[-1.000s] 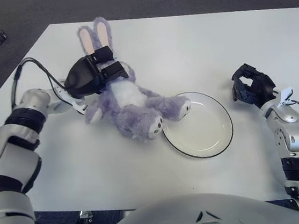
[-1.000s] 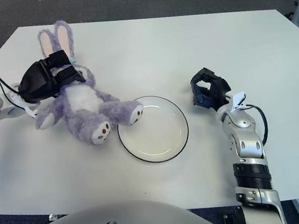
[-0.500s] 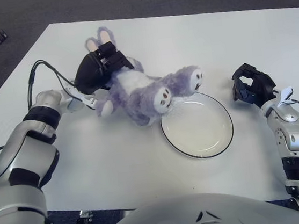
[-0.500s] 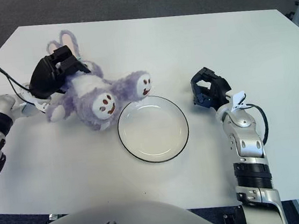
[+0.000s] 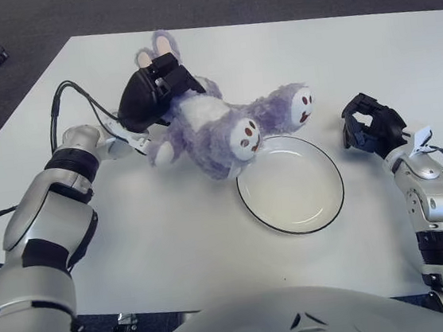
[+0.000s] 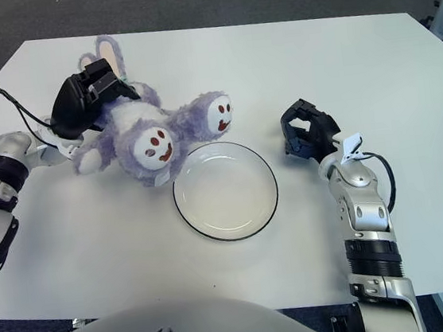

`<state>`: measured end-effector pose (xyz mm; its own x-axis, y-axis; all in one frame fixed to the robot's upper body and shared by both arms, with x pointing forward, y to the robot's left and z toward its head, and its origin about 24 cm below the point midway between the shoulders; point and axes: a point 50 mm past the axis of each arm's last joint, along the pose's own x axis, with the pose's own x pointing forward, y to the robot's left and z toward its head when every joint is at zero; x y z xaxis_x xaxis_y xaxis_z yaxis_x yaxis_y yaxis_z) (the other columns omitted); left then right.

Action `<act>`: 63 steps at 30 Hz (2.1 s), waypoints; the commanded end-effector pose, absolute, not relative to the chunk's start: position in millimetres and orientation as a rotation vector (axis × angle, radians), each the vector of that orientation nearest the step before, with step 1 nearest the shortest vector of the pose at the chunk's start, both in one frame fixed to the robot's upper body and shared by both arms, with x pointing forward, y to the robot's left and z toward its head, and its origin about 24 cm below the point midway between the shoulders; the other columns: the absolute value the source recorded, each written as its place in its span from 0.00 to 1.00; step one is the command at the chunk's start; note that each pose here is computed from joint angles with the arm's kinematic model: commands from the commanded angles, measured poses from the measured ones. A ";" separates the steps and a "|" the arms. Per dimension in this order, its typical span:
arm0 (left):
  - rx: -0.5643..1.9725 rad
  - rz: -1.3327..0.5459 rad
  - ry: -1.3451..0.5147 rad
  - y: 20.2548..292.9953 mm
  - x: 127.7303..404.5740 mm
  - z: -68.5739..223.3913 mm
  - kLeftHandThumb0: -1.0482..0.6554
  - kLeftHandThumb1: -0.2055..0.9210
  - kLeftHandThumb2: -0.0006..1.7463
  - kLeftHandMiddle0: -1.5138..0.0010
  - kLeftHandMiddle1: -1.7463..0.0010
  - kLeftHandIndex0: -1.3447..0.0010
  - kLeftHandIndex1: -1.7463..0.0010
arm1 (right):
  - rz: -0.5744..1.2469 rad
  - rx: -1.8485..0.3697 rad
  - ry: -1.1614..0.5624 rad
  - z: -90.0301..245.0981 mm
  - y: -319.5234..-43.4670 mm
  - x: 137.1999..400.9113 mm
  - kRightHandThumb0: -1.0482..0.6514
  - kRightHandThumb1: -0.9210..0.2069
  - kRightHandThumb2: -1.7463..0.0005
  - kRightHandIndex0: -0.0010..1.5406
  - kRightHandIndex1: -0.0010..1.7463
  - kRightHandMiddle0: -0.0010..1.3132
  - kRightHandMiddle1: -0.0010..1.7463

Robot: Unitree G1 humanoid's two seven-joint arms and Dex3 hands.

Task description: Put the doll into the plate.

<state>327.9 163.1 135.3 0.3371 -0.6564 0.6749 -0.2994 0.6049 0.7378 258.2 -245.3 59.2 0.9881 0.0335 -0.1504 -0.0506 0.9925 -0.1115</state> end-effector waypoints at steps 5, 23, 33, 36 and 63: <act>0.864 -0.231 -1.307 152.7 334.0 156.0 0.31 0.38 0.82 0.13 0.00 0.49 0.00 | 0.036 -0.097 0.371 17.0 -246.4 240.2 0.39 0.24 0.49 0.58 1.00 0.28 1.00; 0.818 -0.333 -1.307 122.8 336.3 158.9 0.31 0.36 0.84 0.13 0.00 0.47 0.00 | 0.030 -0.091 0.379 16.2 -246.1 239.8 0.39 0.23 0.50 0.58 1.00 0.27 1.00; 0.841 -0.387 -1.305 108.3 336.4 160.1 0.30 0.35 0.84 0.13 0.00 0.47 0.00 | 0.032 -0.096 0.381 16.0 -246.2 239.9 0.39 0.23 0.50 0.58 1.00 0.27 1.00; 0.831 -0.404 -1.301 102.7 335.6 160.2 0.30 0.35 0.84 0.13 0.00 0.47 0.00 | 0.033 -0.094 0.378 16.1 -245.5 240.5 0.39 0.23 0.50 0.58 1.00 0.27 1.00; 0.667 -0.674 -1.303 72.7 320.7 165.9 0.32 0.38 0.82 0.20 0.00 0.49 0.00 | 0.045 -0.095 0.359 18.2 -241.4 241.5 0.39 0.22 0.50 0.58 1.00 0.27 1.00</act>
<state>321.4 79.4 156.4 0.1742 -0.7815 0.5990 0.0567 0.6153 0.7863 260.2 -242.6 59.6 0.9883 0.0328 -0.1489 -0.0505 0.9918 -0.1170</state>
